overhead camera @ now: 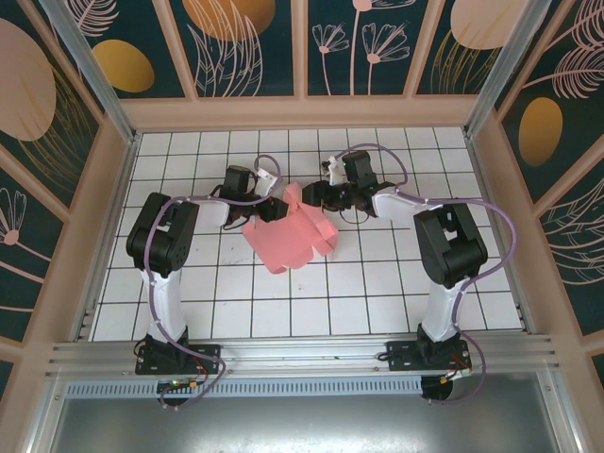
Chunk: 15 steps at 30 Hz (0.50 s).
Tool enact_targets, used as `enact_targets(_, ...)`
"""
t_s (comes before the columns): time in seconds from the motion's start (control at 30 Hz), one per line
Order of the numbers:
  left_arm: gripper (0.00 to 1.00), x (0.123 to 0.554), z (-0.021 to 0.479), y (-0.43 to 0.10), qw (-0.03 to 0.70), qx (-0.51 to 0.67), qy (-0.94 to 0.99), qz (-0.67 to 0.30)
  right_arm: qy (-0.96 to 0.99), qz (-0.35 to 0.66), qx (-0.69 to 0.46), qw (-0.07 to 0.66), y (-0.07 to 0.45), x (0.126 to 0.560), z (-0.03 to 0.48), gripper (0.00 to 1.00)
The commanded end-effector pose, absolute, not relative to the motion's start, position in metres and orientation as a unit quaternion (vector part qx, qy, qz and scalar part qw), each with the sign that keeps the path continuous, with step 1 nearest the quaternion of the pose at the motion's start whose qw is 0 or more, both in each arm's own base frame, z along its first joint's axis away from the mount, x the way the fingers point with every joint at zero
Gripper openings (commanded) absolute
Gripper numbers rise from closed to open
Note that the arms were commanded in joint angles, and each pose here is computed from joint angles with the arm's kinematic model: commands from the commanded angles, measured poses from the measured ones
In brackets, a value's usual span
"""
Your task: Fold the paper box
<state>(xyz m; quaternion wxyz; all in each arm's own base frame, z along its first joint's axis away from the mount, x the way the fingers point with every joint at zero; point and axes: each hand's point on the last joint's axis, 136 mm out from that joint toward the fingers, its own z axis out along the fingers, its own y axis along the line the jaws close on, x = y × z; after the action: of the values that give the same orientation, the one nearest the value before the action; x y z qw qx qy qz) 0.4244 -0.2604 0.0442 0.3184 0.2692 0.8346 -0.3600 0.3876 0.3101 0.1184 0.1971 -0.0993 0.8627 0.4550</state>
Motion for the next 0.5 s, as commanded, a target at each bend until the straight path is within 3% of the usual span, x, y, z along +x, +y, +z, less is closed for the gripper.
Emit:
enact_targets(0.0, 0.29, 0.4306, 0.0465, -0.2658, 0.324, 0.267, 0.832, -0.362, 0.861, 0.462, -0.099, 0.188, 0.3157, 0.3826, 0.1133, 0.49)
enact_targets(0.27, 0.16, 0.4285, 0.0492, -0.2665, 0.326, 0.267, 0.829, -0.367, 0.862, 0.463, -0.091, 0.187, 0.3174, 0.3846, 0.1110, 0.48)
enact_targets(0.37, 0.16, 0.4272, 0.0497, -0.2666, 0.327, 0.264, 0.828, -0.370, 0.861, 0.465, -0.090, 0.186, 0.3193, 0.3847, 0.1107, 0.47)
enact_targets(0.47, 0.24, 0.4281, 0.0498, -0.2664, 0.329, 0.261, 0.829, -0.370, 0.860, 0.467, -0.089, 0.185, 0.3209, 0.3853, 0.1093, 0.47)
